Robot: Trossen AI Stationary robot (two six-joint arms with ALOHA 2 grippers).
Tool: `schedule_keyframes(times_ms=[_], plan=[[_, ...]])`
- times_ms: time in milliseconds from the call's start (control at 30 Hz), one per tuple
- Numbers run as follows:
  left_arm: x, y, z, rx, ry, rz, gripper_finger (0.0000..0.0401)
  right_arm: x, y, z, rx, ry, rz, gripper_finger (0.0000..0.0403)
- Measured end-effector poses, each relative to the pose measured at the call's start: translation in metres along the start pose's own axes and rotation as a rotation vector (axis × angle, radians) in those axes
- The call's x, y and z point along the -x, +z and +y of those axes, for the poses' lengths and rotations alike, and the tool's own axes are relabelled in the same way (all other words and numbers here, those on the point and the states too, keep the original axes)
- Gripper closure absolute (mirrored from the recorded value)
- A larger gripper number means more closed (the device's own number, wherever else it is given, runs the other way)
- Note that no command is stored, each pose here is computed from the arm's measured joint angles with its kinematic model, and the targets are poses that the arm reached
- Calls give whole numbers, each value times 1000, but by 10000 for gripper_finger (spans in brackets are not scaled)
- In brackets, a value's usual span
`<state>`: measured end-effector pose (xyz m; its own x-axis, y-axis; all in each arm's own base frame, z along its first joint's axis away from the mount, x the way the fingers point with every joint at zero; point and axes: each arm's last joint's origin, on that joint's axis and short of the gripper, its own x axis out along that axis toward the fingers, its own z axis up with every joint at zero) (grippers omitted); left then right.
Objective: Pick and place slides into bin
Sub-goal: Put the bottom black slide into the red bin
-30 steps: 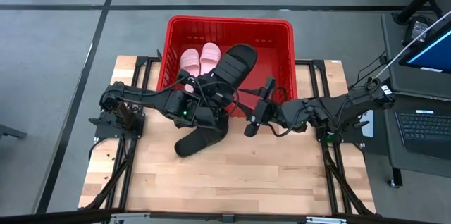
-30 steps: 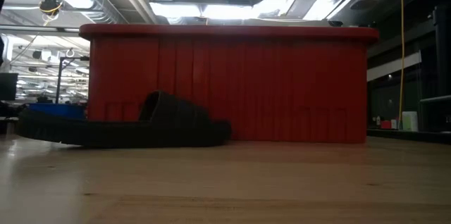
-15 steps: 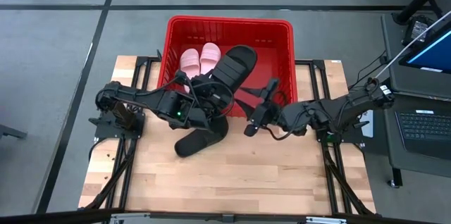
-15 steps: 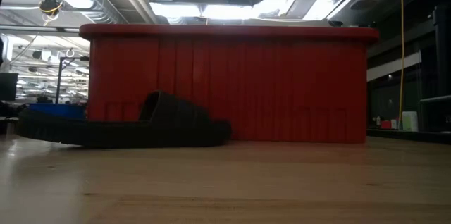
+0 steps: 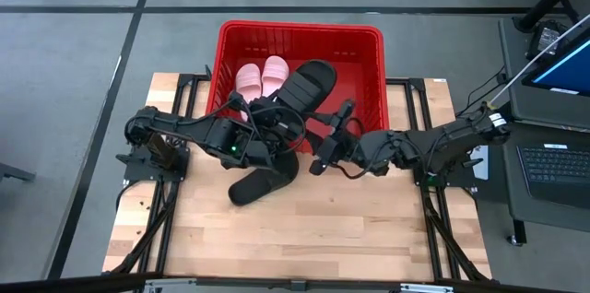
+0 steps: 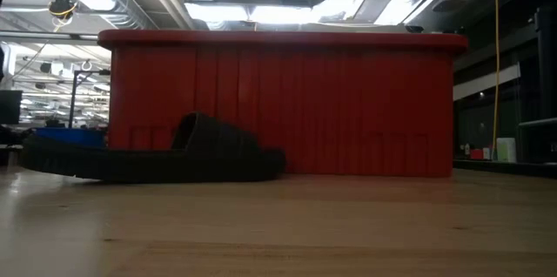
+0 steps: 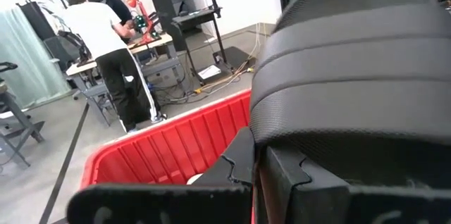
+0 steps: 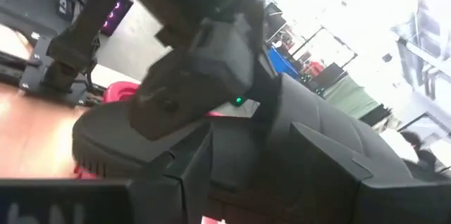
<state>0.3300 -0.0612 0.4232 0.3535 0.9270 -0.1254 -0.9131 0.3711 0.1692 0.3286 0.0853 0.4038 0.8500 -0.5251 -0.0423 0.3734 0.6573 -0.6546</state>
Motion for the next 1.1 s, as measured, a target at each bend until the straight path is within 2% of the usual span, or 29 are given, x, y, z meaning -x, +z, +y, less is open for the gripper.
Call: schedule_keyframes(times_ms=[133,267,767,1100], plan=[[0,0,0,-2,0,0,398,-3,0,4,15,-7,-3,217],[0,0,0,-1,-1,1,398,-4,3,-1,-3,-69,0,217],[14,-1,-2,-9,-53,4,398,-19,-6,-15,11,-126,35,217],[17,-2,-3,-15,-77,15,398,-17,-7,-16,138,-193,116,231]])
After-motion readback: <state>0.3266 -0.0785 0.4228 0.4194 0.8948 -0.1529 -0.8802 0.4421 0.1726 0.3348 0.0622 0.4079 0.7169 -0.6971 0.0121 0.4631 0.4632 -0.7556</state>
